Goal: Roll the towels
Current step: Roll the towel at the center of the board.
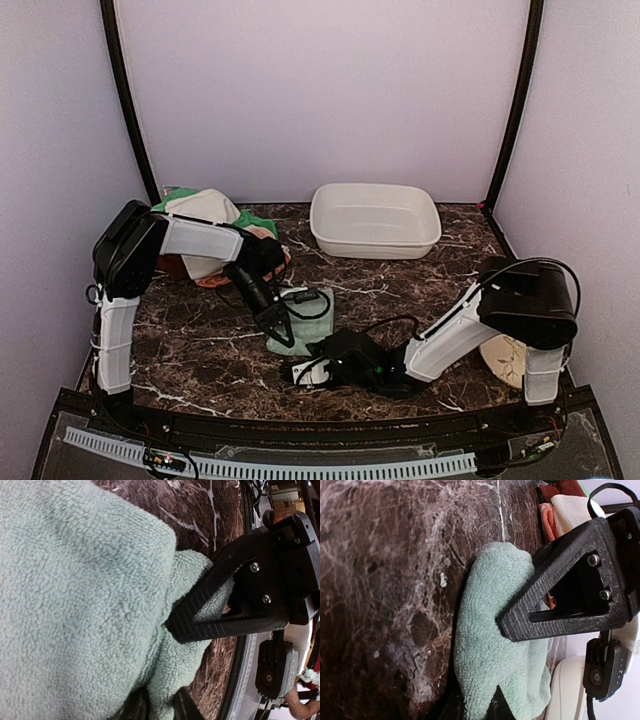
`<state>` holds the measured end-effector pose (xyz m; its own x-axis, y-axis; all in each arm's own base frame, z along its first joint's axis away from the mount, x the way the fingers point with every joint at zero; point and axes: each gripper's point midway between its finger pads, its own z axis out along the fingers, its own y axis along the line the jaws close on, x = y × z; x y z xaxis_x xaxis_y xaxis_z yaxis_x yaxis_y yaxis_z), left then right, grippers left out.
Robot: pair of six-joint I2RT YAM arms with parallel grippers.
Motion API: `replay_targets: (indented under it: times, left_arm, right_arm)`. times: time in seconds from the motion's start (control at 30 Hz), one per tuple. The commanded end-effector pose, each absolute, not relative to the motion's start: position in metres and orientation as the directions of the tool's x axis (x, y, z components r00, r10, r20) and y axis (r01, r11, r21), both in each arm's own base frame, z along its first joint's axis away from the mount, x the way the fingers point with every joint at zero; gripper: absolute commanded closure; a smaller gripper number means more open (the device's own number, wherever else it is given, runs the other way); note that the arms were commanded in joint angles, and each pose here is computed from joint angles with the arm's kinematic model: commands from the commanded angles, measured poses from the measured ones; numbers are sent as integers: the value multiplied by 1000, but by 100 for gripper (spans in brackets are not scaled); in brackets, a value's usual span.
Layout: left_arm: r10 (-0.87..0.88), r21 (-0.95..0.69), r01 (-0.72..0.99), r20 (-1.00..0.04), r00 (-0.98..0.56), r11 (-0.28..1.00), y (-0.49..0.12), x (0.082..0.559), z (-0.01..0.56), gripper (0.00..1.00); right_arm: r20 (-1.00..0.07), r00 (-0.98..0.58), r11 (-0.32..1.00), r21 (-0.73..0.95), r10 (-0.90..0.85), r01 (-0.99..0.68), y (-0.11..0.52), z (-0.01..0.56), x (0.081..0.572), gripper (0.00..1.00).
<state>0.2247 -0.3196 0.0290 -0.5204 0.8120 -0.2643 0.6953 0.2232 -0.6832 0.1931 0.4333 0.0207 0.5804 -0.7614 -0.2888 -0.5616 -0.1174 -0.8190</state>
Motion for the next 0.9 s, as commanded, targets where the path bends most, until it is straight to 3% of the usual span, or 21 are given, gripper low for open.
replay_targets:
  times: [0.0, 0.2, 0.37, 0.6, 0.87]
  left_arm:
    - [830, -519, 800, -271, -488, 302, -292, 257, 20, 72]
    - [792, -339, 898, -446, -417, 281, -266, 272, 69, 57]
    - [756, -251, 928, -541, -369, 274, -242, 267, 91, 55]
    - [737, -261, 955, -616, -279, 143, -250, 235, 106, 48]
    - [750, -172, 984, -656, -81, -44, -298, 198, 108, 52]
  right_arm:
    - [-372, 438, -110, -646, -819, -755, 420, -6, 183, 99]
    - [-587, 170, 64, -357, -792, -932, 424, 13, 182, 100]
    - [-659, -61, 122, -48, -749, -991, 424, 13, 173, 100]
    - [-623, -366, 201, 321, -691, -926, 420, 2, 177, 100]
    - [-508, -613, 254, 606, -605, -754, 411, -1, 188, 100]
